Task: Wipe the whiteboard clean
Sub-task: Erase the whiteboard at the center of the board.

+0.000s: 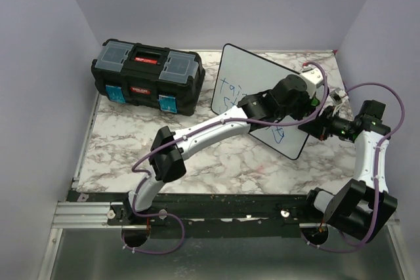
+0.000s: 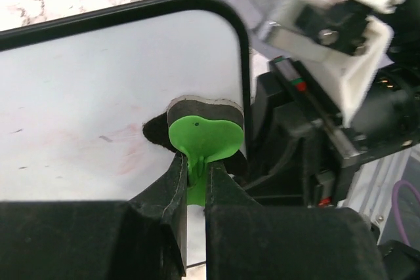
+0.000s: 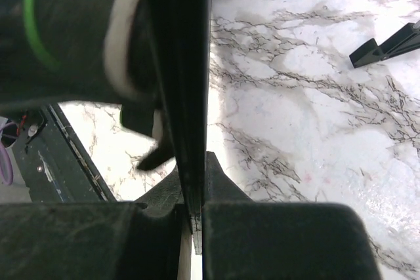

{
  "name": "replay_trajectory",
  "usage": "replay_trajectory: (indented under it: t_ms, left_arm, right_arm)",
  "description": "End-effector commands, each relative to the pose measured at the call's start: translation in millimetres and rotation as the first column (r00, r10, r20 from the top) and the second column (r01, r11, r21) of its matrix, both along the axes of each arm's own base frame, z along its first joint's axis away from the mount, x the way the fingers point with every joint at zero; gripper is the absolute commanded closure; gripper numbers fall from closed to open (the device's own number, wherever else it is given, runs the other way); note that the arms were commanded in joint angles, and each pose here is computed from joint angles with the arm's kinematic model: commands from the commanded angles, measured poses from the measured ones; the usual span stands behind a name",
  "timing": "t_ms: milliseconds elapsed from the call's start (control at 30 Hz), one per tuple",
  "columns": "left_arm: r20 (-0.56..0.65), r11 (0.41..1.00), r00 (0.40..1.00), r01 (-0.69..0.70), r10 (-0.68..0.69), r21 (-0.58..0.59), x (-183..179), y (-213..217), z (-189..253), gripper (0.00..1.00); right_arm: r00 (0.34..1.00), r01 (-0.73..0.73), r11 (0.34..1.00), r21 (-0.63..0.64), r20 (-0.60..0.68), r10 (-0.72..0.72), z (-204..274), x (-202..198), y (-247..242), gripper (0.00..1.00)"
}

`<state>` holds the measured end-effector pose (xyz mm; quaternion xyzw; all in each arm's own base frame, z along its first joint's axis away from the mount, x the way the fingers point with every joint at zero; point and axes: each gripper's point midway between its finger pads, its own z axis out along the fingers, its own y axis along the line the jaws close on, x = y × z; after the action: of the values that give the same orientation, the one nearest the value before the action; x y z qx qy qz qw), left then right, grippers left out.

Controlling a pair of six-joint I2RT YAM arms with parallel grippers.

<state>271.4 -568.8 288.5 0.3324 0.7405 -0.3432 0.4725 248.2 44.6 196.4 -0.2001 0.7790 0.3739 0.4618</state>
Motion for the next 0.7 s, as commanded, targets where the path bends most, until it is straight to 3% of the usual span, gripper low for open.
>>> replay_trajectory:
  t_ms: [0,133,367,500,667]
  left_arm:
    - [0.018,0.983,0.984,-0.178,0.177,0.044,68,48,-8,1.00]
    - [0.040,0.961,0.961,-0.275,0.273,0.044,108,80,-5,1.00]
    - [0.038,0.939,0.941,-0.338,0.336,0.062,138,106,-15,1.00]
    - [0.015,0.952,0.954,-0.301,0.301,0.062,134,103,-21,1.00]
    - [-0.011,0.984,0.985,-0.171,0.172,0.048,104,85,-29,1.00]
  right_arm:
    - [0.994,-0.055,0.998,0.018,0.098,0.053,20,-2,9,0.99]
    - [0.993,-0.058,0.998,0.016,0.101,0.056,20,-3,9,0.99]
    - [0.993,-0.058,0.998,0.016,0.100,0.056,19,-3,9,0.99]
    - [0.993,-0.061,0.998,0.014,0.104,0.060,20,-3,10,0.99]
    - [0.992,-0.069,0.998,0.013,0.107,0.067,19,-4,10,0.99]
